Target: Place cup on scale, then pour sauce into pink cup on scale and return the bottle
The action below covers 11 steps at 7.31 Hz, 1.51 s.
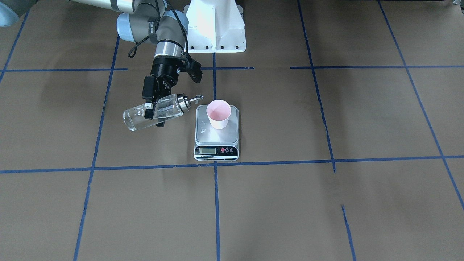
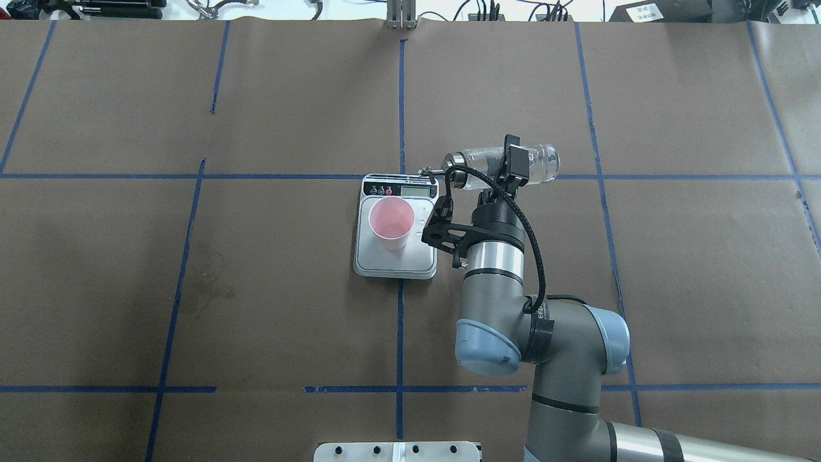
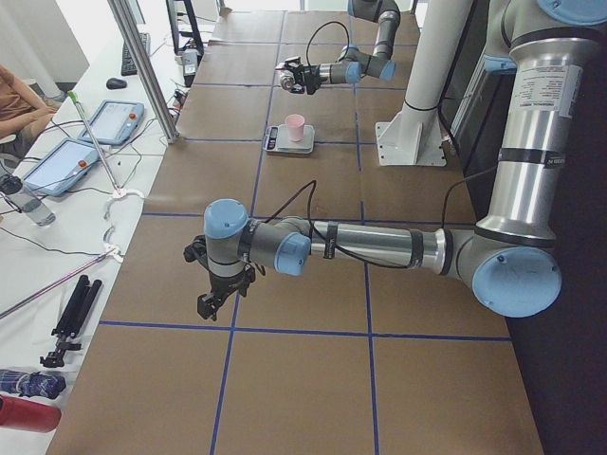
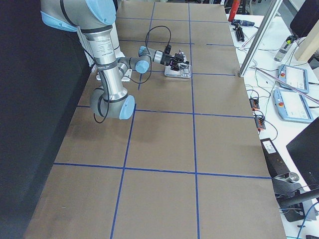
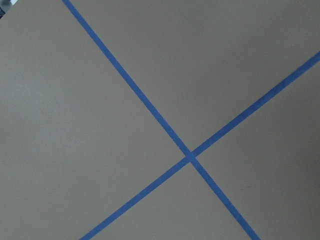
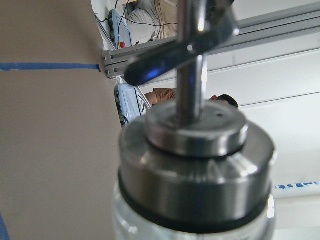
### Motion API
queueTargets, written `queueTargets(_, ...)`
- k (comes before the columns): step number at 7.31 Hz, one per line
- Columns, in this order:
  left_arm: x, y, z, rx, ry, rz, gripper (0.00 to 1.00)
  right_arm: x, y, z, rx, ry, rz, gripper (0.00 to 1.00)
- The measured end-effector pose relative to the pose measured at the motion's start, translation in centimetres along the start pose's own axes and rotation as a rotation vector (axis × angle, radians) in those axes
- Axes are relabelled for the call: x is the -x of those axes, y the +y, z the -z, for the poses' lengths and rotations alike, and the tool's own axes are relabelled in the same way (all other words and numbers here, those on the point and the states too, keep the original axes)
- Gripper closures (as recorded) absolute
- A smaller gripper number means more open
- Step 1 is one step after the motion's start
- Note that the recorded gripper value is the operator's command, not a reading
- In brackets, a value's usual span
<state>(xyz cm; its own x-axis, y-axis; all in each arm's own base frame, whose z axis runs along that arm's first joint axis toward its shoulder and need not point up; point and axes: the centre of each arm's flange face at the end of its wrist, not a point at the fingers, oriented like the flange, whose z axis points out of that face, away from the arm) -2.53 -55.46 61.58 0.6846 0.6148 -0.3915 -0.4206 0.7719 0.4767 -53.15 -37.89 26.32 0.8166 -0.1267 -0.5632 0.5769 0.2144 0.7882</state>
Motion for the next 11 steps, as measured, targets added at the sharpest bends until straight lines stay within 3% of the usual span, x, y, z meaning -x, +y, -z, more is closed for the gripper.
queueTargets(3,0.2,0.1,0.1,-0.001,-0.002,0.003,0.0,1.1,-0.3,-0.2,0.003,0.01,0.033,1.0)
queueTargets(9,0.5,0.3,-0.3,0.005,0.001,0.007,0.0,1.8,-0.3,0.7,-0.005,0.084,0.238,1.0)
queueTargets(11,0.5,0.3,-0.2,0.004,0.0,0.006,0.0,1.9,-0.3,0.7,-0.005,0.093,0.26,1.0)
